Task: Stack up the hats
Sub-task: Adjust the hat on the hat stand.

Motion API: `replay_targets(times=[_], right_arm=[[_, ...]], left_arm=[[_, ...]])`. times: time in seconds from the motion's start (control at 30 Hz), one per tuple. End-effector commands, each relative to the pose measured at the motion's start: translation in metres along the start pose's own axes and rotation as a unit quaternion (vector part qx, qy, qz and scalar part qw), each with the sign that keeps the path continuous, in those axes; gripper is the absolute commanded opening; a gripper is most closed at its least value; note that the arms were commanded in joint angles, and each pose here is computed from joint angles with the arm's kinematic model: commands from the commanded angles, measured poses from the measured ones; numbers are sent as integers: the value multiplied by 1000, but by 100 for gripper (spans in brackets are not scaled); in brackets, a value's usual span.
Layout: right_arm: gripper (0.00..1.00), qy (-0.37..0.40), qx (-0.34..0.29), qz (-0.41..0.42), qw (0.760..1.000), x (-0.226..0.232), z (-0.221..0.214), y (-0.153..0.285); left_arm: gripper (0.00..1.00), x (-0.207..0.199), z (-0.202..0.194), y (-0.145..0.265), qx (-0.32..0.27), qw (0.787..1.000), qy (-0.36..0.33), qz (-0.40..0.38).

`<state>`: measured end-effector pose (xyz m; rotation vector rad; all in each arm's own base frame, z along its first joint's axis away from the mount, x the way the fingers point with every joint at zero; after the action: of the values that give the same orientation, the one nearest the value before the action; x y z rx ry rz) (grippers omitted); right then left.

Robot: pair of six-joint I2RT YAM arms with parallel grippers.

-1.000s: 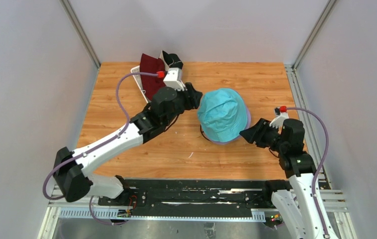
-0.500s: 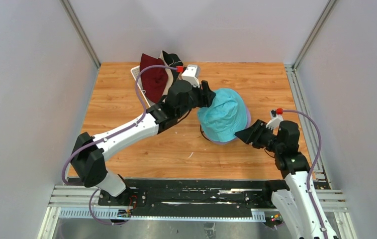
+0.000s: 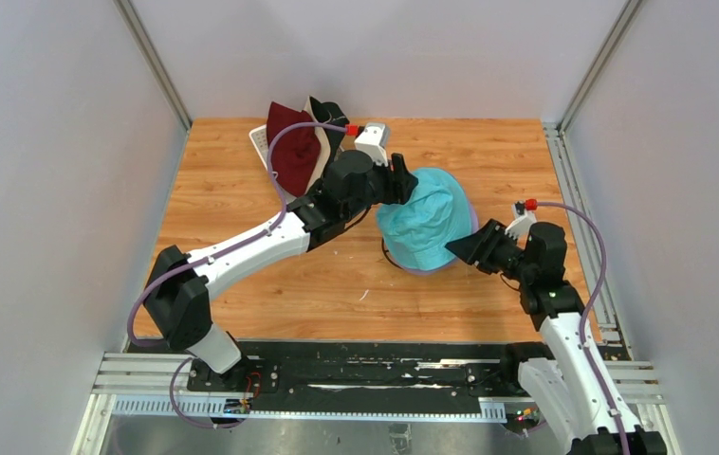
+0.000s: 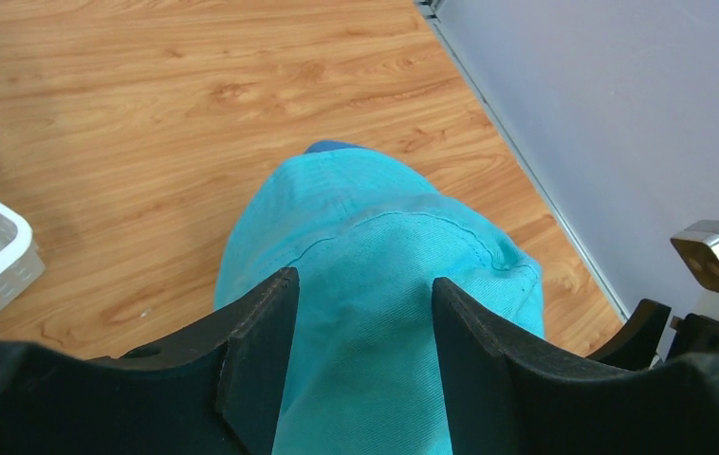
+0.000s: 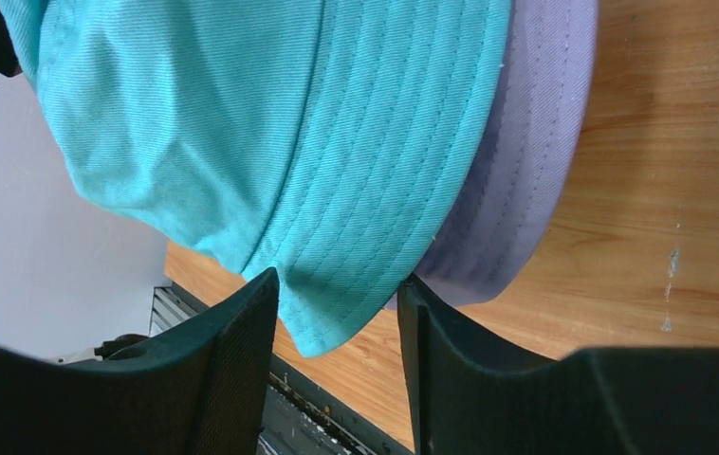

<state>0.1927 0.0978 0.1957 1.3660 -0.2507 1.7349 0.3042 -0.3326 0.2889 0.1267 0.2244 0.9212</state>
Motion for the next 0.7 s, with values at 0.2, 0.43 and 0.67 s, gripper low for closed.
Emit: replay_targets(times=[0.2, 0.43, 0.67], right_arm=[[9, 20, -36, -1, 999, 2, 14, -7], [1, 54, -86, -56, 993, 0, 35, -6], [1, 66, -110, -138, 982, -16, 55, -14]], left_arm=[[58, -6, 12, -1, -22, 1000, 2, -11], [58, -2, 11, 2, -23, 1000, -3, 0], [58, 2, 11, 7, -25, 1000, -9, 13]])
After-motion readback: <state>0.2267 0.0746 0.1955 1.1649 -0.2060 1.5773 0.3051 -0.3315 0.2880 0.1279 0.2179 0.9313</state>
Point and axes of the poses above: each gripper's point midway between its finger pads, its own y axis back along the fingers, its own x axis along the line the jaws close on, z = x × y, the point moved 6 cm from there along y, back along the fingers, and after that the axes turned 15 degrees about -y, right-handed, at the moved point
